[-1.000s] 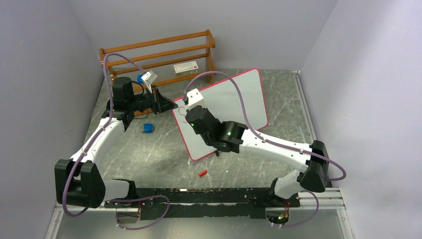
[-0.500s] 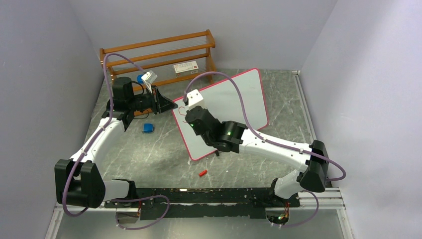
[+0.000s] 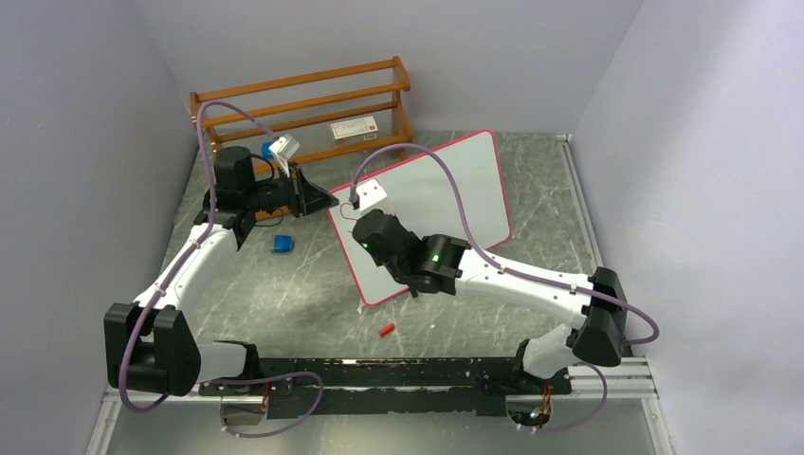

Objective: Write a sentence on the whiteboard

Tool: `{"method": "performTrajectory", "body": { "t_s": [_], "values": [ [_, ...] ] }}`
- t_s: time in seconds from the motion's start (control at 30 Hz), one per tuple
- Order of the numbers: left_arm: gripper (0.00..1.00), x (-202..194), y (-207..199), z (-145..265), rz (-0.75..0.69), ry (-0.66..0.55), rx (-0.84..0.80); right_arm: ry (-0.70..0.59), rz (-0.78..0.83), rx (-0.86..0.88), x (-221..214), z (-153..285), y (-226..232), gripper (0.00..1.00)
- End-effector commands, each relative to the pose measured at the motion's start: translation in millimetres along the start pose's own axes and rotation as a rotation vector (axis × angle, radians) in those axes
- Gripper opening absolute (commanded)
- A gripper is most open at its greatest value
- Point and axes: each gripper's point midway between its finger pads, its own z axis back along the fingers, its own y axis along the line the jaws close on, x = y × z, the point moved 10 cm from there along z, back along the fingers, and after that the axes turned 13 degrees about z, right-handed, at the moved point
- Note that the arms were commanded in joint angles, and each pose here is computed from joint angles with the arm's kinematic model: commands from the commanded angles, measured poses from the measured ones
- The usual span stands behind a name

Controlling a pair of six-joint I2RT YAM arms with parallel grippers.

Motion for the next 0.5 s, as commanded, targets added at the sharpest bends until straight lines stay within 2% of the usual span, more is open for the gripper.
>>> {"method": "performTrajectory", "body": {
  "t_s": [0.0, 0.47],
  "values": [
    [0.05, -11.8, 4.6, -6.2, 0.011, 0.063, 0.006, 0.033, 0.0, -0.006, -10.2, 1.4, -0.6, 0.0],
    [0.05, -11.8, 4.6, -6.3, 0.011, 0.064, 0.004, 0.03, -0.004, -0.092, -13.0, 5.8, -10.5, 0.0]
  ]
}}
